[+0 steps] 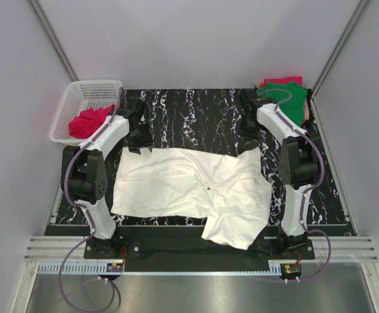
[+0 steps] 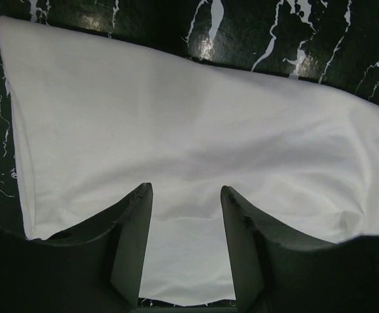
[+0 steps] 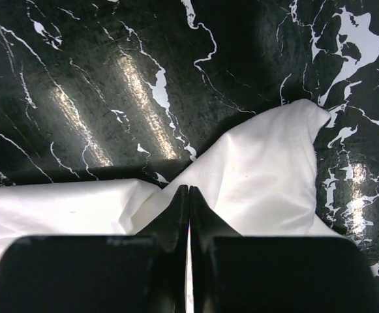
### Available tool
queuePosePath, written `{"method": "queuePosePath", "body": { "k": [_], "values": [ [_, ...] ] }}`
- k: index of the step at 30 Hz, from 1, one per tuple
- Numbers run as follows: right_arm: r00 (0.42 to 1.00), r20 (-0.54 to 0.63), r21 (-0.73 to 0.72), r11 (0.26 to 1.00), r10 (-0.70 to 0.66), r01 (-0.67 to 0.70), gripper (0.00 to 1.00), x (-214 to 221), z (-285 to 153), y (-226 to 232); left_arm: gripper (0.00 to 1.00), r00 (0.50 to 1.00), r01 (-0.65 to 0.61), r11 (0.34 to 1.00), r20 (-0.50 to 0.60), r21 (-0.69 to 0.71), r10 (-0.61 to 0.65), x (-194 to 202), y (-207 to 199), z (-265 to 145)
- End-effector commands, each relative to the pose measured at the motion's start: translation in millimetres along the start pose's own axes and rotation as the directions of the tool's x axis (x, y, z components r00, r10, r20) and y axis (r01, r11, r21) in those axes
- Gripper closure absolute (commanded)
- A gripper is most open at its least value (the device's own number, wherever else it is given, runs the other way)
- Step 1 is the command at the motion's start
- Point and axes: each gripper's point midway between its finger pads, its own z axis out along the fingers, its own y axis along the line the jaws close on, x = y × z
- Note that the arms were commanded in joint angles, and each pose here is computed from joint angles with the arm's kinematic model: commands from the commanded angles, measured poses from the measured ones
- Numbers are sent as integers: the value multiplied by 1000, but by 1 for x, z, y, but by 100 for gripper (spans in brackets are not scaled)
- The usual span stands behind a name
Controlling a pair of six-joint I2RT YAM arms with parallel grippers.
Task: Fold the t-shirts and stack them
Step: Fold the tshirt
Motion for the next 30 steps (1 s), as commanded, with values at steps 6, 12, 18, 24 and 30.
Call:
{"method": "queuePosePath", "body": {
  "k": [6,12,18,24,30],
  "values": [
    [999,31,82,997,11,-13,100,-6,-7,-32,46,995,95,986,32,-135,-92,-25,31,9],
    [1000,-1,132,991,31,-30,77,4,-12,-44,44,995,98,980,1,-172,-99,-18,41,13],
    [998,-51,151,988,38,-30,66,17,7,-47,44,996,88,982,-4,-165,-90,-18,41,14],
    [997,-55,201,979,53,-40,76,18,20,-55,44,995,94,981,-3,-168,-96,-20,42,15],
    [996,-50,226,973,69,-56,77,8,38,-54,44,995,95,979,-26,-182,-101,-20,42,23]
  ]
}}
